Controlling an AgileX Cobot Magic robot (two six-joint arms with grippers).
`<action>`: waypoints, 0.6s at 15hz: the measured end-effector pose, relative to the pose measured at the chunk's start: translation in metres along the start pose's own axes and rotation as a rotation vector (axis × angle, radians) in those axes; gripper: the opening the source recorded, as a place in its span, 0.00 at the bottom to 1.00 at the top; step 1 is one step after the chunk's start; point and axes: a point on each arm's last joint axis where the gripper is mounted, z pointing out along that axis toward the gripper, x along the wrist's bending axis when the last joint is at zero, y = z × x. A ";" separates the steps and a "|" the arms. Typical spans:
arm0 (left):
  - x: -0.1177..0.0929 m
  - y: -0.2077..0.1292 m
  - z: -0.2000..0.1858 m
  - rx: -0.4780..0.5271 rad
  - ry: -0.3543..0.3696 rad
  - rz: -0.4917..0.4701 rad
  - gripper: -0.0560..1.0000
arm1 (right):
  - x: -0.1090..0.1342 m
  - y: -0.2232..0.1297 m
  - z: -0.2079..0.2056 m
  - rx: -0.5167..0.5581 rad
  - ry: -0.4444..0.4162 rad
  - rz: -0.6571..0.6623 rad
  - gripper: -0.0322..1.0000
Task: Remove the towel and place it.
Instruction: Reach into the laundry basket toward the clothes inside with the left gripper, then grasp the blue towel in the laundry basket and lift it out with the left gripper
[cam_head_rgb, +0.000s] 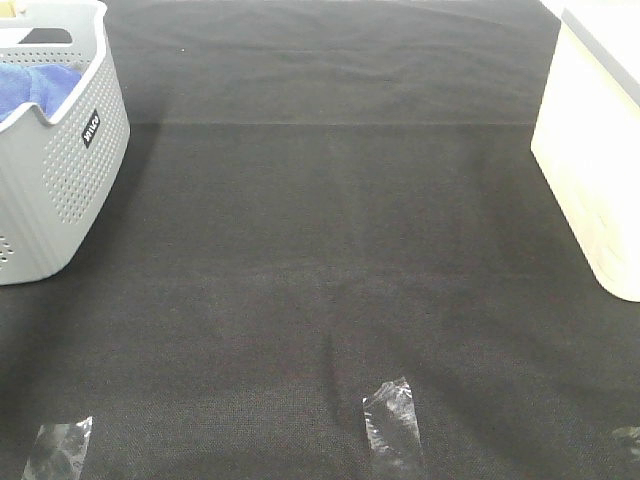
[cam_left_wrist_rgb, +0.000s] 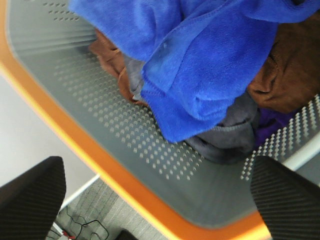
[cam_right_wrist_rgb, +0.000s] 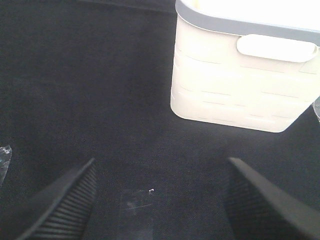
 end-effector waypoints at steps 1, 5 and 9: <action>0.002 0.004 0.018 0.022 0.009 0.041 0.95 | 0.000 0.000 0.000 0.000 0.000 0.000 0.72; 0.001 0.020 0.087 0.067 0.027 0.178 0.95 | 0.000 0.000 0.000 0.000 0.000 0.000 0.72; -0.012 0.031 0.136 0.070 -0.024 0.253 0.95 | 0.000 0.000 0.000 0.000 0.000 0.000 0.72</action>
